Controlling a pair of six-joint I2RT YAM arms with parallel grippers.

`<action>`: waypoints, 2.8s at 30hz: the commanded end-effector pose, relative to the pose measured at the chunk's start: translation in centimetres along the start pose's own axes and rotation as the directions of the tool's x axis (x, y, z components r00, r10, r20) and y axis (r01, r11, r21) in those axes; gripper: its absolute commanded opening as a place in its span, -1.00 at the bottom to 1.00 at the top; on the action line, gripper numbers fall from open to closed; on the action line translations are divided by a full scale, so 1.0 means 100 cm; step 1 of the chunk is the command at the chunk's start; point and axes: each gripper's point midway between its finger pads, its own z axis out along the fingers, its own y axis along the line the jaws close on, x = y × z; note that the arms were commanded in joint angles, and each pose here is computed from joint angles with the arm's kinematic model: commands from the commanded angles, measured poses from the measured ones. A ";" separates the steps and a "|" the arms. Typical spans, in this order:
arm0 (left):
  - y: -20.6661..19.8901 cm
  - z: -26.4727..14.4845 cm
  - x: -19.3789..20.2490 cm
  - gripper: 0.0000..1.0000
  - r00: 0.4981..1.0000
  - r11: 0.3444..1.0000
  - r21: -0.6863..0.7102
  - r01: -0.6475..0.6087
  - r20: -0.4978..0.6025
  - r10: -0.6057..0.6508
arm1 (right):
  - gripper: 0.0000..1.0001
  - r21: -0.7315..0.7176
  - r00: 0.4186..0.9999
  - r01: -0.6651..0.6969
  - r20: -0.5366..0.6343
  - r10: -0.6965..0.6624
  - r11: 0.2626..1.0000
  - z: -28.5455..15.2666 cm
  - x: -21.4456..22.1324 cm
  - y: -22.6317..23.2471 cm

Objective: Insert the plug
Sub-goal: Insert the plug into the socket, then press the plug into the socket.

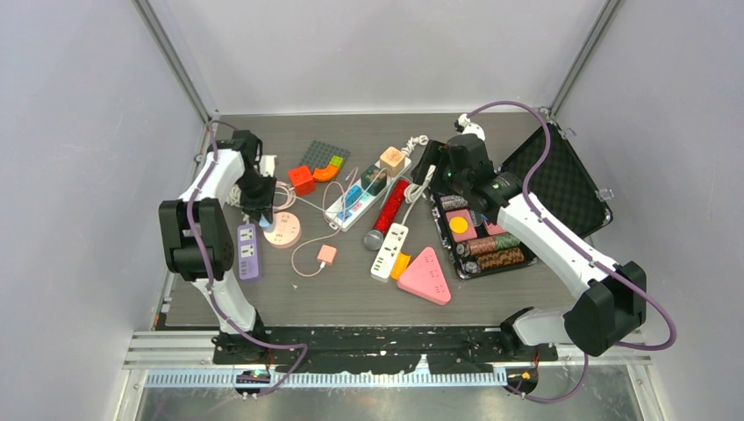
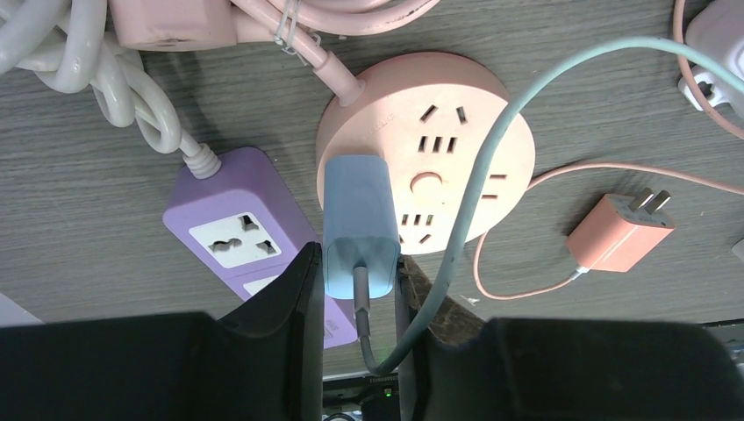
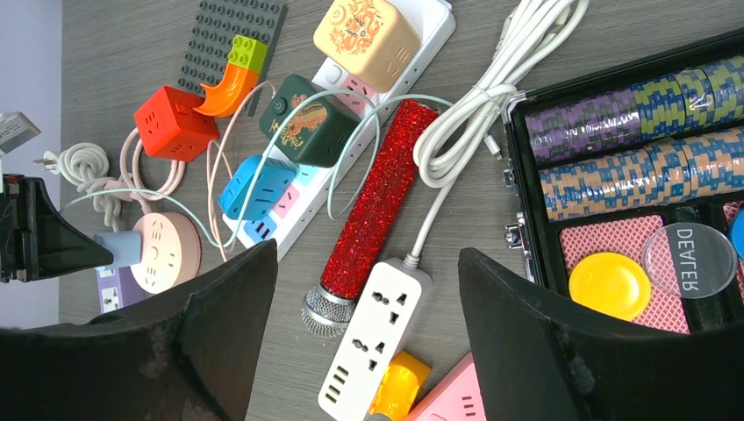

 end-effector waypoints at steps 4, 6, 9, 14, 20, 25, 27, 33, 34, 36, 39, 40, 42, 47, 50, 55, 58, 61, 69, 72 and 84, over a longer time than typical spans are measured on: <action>0.003 0.028 0.020 -1.00 0.992 0.999 -0.037 -0.024 -0.122 0.020 | 0.59 -0.029 0.997 -0.035 0.072 0.037 0.999 -0.007 -0.021 0.009; 0.006 0.033 0.025 -1.00 0.987 0.998 -0.048 -0.029 -0.162 0.021 | 0.59 -0.031 0.997 -0.039 0.071 0.041 0.999 -0.007 -0.021 0.009; 0.002 0.038 0.029 -1.00 0.974 0.994 -0.081 -0.078 -0.218 0.059 | 0.59 -0.030 0.996 -0.044 0.074 0.046 0.999 -0.008 -0.021 0.009; 0.002 0.039 0.035 -1.00 0.967 0.993 -0.084 -0.079 -0.249 0.056 | 0.59 -0.032 0.995 -0.054 0.078 0.056 0.998 -0.010 -0.022 0.010; 0.002 0.038 0.031 -0.95 0.966 0.994 -0.086 -0.064 -0.257 0.040 | 0.59 -0.037 0.994 -0.060 0.088 0.063 0.998 -0.012 -0.025 0.010; -0.008 0.036 0.025 -0.96 0.978 1.000 -0.005 -0.018 -0.210 0.017 | 0.59 -0.044 0.993 -0.064 0.096 0.068 0.997 -0.016 -0.028 0.011; -0.007 0.035 0.023 -1.00 0.977 1.000 -0.003 -0.013 -0.212 0.012 | 0.59 -0.046 0.993 -0.064 0.101 0.068 0.997 -0.018 -0.030 0.012; -0.007 0.038 0.028 -1.00 0.958 1.000 0.012 -0.023 -0.285 0.025 | 0.59 -0.051 0.990 -0.070 0.123 0.076 0.996 -0.025 -0.035 0.011; -0.007 0.038 0.029 -1.00 0.956 1.000 0.014 -0.023 -0.293 0.026 | 0.59 -0.053 0.989 -0.071 0.127 0.078 0.996 -0.026 -0.036 0.011; -0.007 0.039 0.030 -0.99 0.955 1.000 0.016 -0.025 -0.296 0.028 | 0.59 -0.054 0.988 -0.074 0.134 0.081 0.996 -0.028 -0.038 0.011; -0.008 0.037 0.028 -0.89 0.958 1.000 0.020 -0.024 -0.284 0.029 | 0.59 -0.056 0.987 -0.076 0.139 0.084 0.995 -0.030 -0.039 0.010; -0.008 0.036 0.027 -0.86 0.960 0.999 0.022 -0.025 -0.278 0.030 | 0.59 -0.059 0.987 -0.077 0.140 0.084 0.995 -0.030 -0.040 0.011; -0.012 0.033 0.023 -0.79 0.966 0.999 0.040 -0.023 -0.257 0.033 | 0.60 -0.063 0.986 -0.079 0.144 0.087 0.995 -0.031 -0.041 0.012; -0.013 0.014 0.001 -0.03 0.989 0.999 0.030 -0.029 -0.146 0.034 | 0.60 -0.079 0.985 -0.080 0.149 0.092 0.994 -0.032 -0.043 0.015; -0.014 -0.008 -0.018 0.80 0.999 0.999 0.016 -0.038 -0.030 0.038 | 0.60 -0.086 0.984 -0.082 0.149 0.094 0.993 -0.031 -0.043 0.016; -0.015 -0.033 -0.026 0.99 0.996 0.999 -0.005 -0.047 0.081 0.047 | 0.60 -0.093 0.985 -0.080 0.145 0.093 0.992 -0.030 -0.042 0.017; -0.017 -0.039 -0.020 0.99 0.991 0.998 -0.016 -0.057 0.120 0.059 | 0.60 -0.089 0.985 -0.081 0.145 0.093 0.993 -0.029 -0.042 0.016; -0.018 -0.038 -0.010 0.99 0.986 0.997 -0.035 -0.062 0.156 0.066 | 0.61 -0.086 0.985 -0.077 0.148 0.089 0.993 -0.028 -0.043 0.015; -0.012 -0.025 -0.005 0.97 0.916 0.993 -0.114 0.042 0.402 0.008 | 0.61 -0.091 0.986 -0.076 0.141 0.088 0.993 -0.024 -0.044 0.017; -0.009 -0.026 -0.012 0.70 0.882 0.989 -0.121 0.081 0.471 -0.015 | 0.60 -0.098 0.987 -0.075 0.132 0.087 0.992 -0.022 -0.043 0.019; 0.002 -0.017 -0.019 -0.05 0.897 0.979 -0.173 0.103 0.443 -0.016 | 0.61 -0.083 0.986 -0.079 0.140 0.090 0.993 -0.022 -0.044 0.013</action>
